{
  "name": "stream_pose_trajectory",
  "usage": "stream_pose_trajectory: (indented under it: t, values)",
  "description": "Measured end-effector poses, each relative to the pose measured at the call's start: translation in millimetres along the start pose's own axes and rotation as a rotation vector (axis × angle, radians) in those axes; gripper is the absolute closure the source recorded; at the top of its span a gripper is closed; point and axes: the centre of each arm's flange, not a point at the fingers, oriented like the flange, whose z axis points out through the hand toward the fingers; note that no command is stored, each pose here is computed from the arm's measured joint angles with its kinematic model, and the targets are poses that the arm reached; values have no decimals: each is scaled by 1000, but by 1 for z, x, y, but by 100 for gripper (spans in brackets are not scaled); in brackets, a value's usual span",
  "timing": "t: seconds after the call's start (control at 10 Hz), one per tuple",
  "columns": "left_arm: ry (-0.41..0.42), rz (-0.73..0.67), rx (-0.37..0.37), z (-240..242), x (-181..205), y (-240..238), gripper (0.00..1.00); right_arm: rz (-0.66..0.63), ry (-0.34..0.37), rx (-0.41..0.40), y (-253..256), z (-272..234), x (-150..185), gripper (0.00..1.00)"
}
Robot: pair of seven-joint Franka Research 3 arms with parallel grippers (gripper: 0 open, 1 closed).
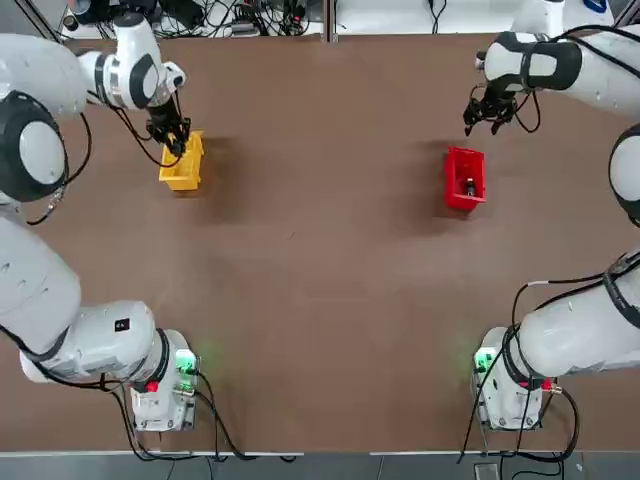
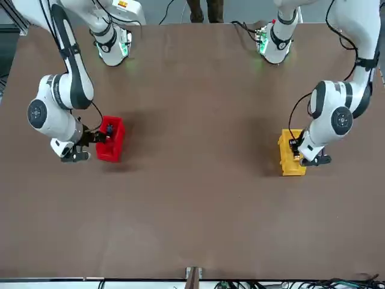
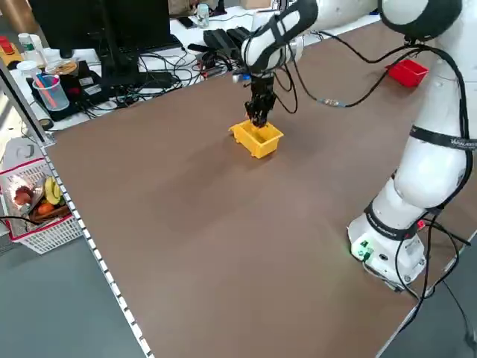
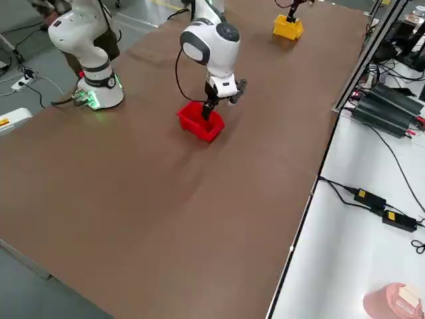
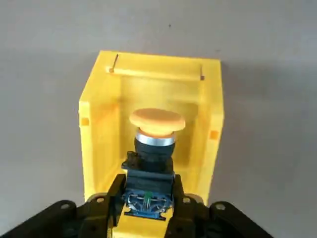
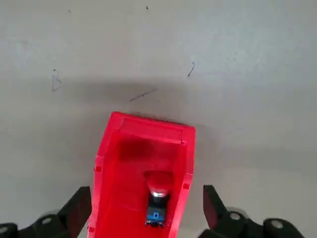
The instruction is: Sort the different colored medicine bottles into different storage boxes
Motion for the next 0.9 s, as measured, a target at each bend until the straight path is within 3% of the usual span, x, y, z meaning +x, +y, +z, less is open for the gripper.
stream_pose_trajectory:
  t: [0.2,0.4,0.6,0.9]
  values:
    - [-6,19,17,10,1,0,57,8,44,-1,0,-21,10,0]
    - [9,18,18,-1,8,0,32,17,65,-12,11,-57,22,0]
    - [-8,2,39,-47,20,-6,3,13,74,-75,30,-114,32,0]
    - [64,-48,48,-174,17,-19,1,17,92,-124,44,-148,35,0]
